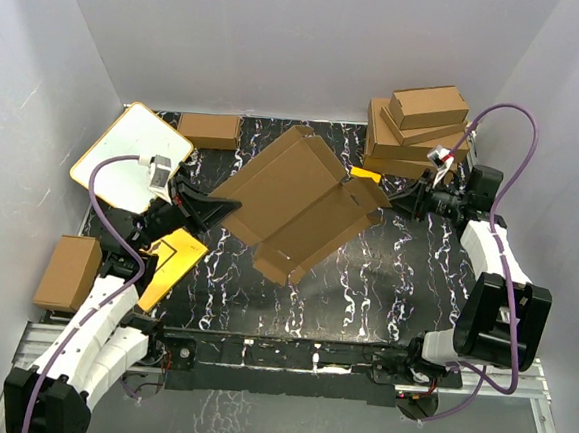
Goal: Fold the paper box
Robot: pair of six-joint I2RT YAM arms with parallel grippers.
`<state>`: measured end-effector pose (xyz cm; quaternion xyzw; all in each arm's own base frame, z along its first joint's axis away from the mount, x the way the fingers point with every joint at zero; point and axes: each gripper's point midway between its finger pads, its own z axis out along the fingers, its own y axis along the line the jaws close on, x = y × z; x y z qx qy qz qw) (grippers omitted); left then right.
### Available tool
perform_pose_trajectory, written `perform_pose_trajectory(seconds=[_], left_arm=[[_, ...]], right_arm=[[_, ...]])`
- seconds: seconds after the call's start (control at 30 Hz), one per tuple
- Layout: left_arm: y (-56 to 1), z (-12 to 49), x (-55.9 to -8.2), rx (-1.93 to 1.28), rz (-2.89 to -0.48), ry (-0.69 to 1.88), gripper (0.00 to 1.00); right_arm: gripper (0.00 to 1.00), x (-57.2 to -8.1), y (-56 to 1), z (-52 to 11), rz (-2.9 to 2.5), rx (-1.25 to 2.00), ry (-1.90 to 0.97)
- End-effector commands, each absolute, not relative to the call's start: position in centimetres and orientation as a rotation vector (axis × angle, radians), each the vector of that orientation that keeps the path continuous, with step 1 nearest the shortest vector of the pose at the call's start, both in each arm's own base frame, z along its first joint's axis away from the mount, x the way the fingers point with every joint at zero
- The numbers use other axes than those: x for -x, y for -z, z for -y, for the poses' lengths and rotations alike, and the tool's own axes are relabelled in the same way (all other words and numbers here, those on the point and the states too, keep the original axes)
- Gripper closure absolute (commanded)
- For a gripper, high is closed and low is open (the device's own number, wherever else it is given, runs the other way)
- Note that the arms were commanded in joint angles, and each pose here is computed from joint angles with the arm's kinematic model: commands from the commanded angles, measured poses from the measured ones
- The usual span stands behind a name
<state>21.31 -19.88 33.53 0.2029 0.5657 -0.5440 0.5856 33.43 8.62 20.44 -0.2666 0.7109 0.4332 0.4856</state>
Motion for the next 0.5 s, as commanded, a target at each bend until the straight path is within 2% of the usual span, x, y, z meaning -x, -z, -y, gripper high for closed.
perform_pose_trajectory(seconds=[0.0,0.17,0.47], left_arm=[[-35.3,19.8,-20.8,-0.474,-1.245,1.296,1.00],[-35.6,20.0,-21.3,-0.439,-1.224,1.349,1.00],[-36.8,20.6,-21.6,-0.472,-1.163,1.459,1.00]], right_arm=[[0.68,-32.1,-23.0,-9.4,-1.577,0.773,-1.103],[0.54,-30.6,-23.6,-10.0,-1.532,0.811,-1.159],[0.45,-30.3,-24.2,-10.2,-1.520,0.815,-1.193]])
